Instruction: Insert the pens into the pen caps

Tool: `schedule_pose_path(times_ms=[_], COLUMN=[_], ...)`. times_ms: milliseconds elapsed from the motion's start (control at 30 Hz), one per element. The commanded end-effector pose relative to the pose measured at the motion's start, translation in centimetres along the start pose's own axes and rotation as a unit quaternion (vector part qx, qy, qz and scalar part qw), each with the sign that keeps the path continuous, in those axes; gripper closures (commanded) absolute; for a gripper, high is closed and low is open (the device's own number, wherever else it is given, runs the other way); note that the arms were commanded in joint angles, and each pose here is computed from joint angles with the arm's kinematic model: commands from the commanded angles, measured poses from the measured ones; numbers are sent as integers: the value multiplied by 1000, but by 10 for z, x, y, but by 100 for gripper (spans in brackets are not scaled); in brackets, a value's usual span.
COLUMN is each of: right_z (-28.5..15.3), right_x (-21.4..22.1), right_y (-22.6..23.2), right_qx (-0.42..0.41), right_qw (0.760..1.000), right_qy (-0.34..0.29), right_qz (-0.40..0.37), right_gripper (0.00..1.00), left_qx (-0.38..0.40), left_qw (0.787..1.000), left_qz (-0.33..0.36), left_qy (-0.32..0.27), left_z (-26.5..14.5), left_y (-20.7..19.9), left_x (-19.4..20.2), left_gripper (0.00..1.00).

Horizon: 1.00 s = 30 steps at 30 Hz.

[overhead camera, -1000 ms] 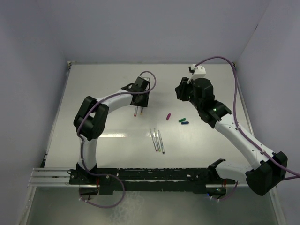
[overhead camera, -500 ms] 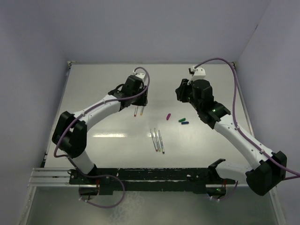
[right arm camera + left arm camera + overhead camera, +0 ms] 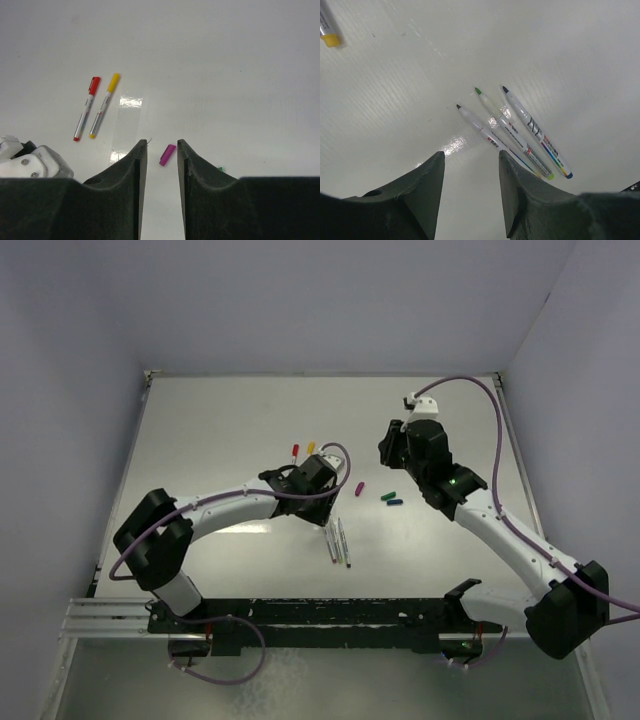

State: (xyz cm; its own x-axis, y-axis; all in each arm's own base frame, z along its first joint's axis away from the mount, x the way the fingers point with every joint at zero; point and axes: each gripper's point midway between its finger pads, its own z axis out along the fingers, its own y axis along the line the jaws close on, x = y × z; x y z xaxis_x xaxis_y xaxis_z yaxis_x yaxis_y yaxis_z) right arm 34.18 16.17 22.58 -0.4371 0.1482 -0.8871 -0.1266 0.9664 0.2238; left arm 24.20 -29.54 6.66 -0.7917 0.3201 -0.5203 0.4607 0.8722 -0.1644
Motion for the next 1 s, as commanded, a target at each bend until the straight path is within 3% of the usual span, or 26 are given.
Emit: schedule_pose_path(times_ms=[0, 967], right_z=[-7, -3], right_x=[-23, -23], right_y=[-2, -4], right_qx=[5, 11], right_qw=[999, 999], right_qy=[-41, -38], right_qz=[21, 27], right_gripper=[67, 68], left_qx=[-4, 26], left_qw=[1000, 999], left_qz=[-14, 4], left_qy=[-13, 38], left_z=[-13, 26], left_y=[-2, -16], left_x=[-3, 19], left_gripper=[50, 51])
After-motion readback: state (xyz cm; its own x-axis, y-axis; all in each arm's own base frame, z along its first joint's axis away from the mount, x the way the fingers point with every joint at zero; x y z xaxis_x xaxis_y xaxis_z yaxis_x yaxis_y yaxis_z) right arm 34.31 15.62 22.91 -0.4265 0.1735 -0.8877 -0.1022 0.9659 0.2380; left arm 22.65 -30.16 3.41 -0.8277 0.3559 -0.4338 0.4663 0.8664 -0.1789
